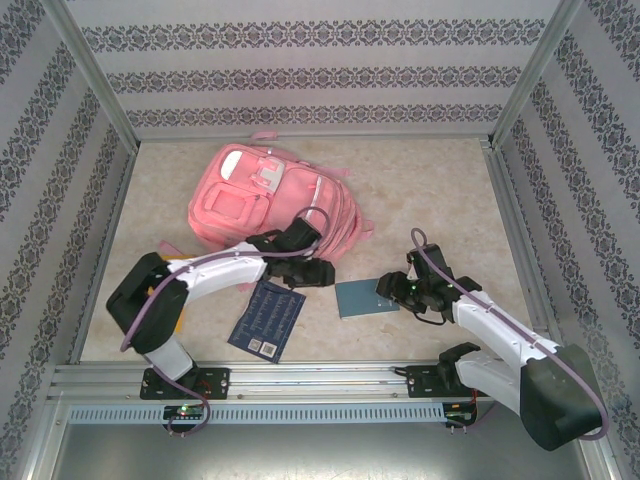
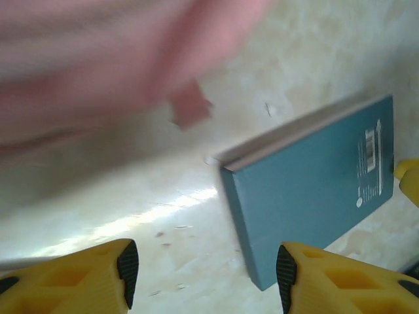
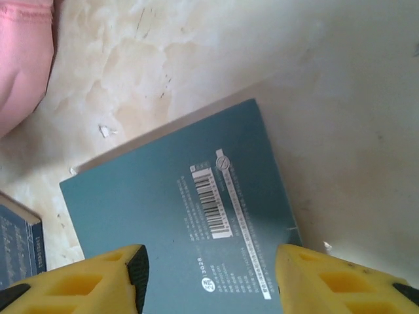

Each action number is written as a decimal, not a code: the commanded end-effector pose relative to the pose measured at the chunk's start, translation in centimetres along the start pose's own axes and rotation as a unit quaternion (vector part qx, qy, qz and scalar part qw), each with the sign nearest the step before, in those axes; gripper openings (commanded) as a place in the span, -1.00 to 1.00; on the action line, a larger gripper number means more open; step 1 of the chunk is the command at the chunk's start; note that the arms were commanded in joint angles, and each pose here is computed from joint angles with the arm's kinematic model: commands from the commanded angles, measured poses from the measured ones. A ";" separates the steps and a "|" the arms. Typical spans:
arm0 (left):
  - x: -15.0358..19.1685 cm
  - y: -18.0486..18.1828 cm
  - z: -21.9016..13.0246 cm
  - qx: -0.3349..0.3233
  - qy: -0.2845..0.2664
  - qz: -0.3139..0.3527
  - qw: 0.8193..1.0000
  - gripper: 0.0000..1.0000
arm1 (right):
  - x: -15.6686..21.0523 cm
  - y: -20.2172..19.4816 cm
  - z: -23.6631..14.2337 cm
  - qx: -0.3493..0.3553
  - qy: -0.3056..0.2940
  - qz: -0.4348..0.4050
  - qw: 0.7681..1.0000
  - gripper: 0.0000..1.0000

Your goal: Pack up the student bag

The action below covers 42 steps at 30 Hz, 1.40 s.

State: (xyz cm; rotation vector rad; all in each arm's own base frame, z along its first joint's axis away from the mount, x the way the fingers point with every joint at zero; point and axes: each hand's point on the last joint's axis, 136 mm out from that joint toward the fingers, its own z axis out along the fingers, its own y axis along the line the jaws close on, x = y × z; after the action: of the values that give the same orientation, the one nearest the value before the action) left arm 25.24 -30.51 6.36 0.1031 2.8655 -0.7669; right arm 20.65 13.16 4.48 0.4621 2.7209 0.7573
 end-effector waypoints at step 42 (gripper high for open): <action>1.4 -5.0 5.5 0.141 0.086 -0.042 0.985 0.09 | 0.1 -2.4 1.1 0.044 0.014 -0.005 0.999 -0.28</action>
State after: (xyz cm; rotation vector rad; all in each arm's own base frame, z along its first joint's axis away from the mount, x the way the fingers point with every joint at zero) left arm 24.03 -35.58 3.40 0.0516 2.9522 -1.1123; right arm 20.47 11.18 2.41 0.5030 2.7848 0.6220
